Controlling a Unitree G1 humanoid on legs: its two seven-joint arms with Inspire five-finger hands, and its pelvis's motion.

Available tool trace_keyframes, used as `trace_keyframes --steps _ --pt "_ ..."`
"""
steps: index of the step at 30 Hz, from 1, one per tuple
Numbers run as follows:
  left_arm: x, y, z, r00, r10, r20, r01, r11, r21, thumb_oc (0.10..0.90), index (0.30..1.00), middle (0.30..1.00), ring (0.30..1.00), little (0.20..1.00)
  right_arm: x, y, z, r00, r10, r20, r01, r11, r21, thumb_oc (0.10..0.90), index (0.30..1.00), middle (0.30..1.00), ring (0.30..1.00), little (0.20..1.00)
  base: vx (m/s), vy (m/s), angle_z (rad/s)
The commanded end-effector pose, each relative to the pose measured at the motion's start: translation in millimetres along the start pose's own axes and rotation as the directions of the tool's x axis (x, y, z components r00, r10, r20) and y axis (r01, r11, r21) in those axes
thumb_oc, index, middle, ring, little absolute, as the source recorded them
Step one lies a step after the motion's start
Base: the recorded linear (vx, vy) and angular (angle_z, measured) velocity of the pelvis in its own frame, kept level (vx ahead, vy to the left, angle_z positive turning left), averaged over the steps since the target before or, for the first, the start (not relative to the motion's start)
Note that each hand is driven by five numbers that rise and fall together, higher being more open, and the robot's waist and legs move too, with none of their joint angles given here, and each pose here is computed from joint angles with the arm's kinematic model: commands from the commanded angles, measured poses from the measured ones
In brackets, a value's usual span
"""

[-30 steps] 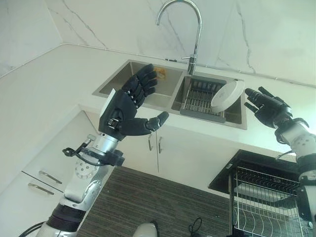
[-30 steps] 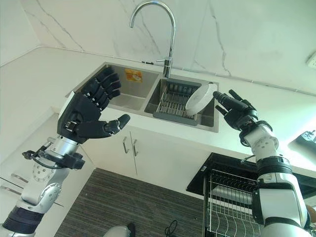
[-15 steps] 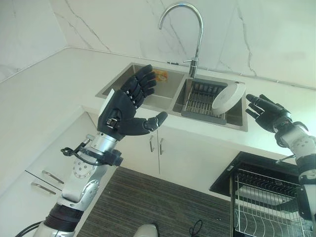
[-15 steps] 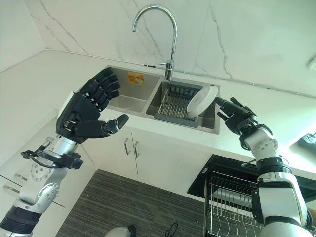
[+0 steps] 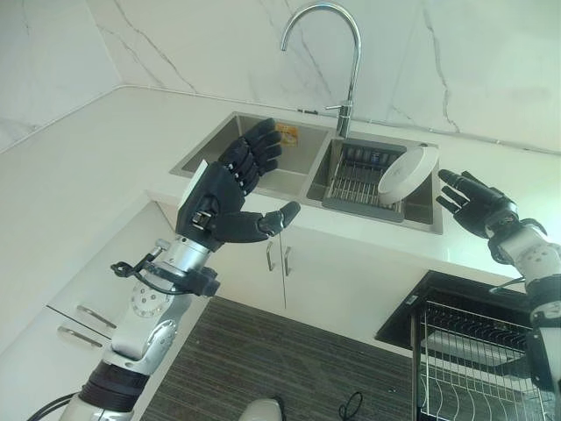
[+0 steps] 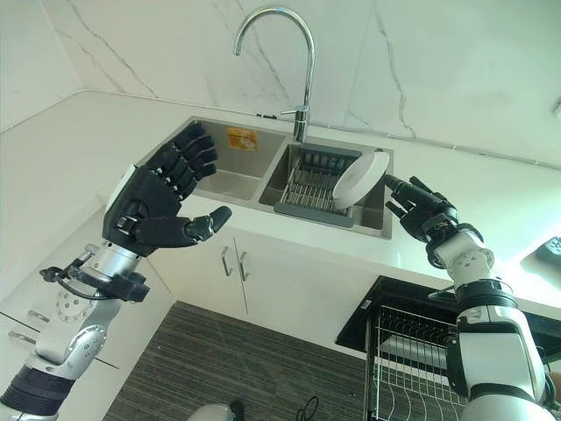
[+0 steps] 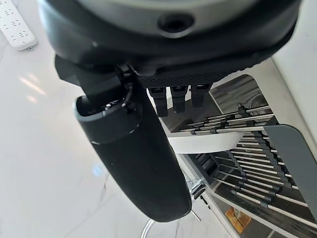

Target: Place the dishes in the dishwasher.

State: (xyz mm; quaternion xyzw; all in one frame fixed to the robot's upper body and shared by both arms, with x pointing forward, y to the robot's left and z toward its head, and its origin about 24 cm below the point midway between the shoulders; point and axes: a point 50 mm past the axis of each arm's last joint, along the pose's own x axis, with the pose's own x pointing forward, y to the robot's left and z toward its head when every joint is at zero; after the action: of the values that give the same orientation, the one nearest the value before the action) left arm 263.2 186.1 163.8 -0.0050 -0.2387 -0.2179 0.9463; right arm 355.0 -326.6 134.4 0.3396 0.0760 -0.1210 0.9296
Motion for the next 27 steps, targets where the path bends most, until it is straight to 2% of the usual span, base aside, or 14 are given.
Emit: trace_keyframes --steps 1,27 --pt "15.4 -5.8 34.4 0.981 -0.075 0.181 0.07 0.997 0.034 0.8 0.9 0.9 0.9 0.9 -1.3 65.4 61.5 0.952 0.207 0.224 -0.216 0.976 0.016 0.8 0.9 0.9 0.9 0.9 0.0 0.0 0.0" --pt "16.4 -4.2 37.5 0.979 -0.075 0.189 0.066 0.996 0.051 0.8 0.9 0.9 0.9 0.9 -2.0 81.9 68.0 0.935 0.25 0.252 -0.259 0.966 0.001 0.8 0.9 0.9 0.9 0.9 0.0 0.0 0.0"
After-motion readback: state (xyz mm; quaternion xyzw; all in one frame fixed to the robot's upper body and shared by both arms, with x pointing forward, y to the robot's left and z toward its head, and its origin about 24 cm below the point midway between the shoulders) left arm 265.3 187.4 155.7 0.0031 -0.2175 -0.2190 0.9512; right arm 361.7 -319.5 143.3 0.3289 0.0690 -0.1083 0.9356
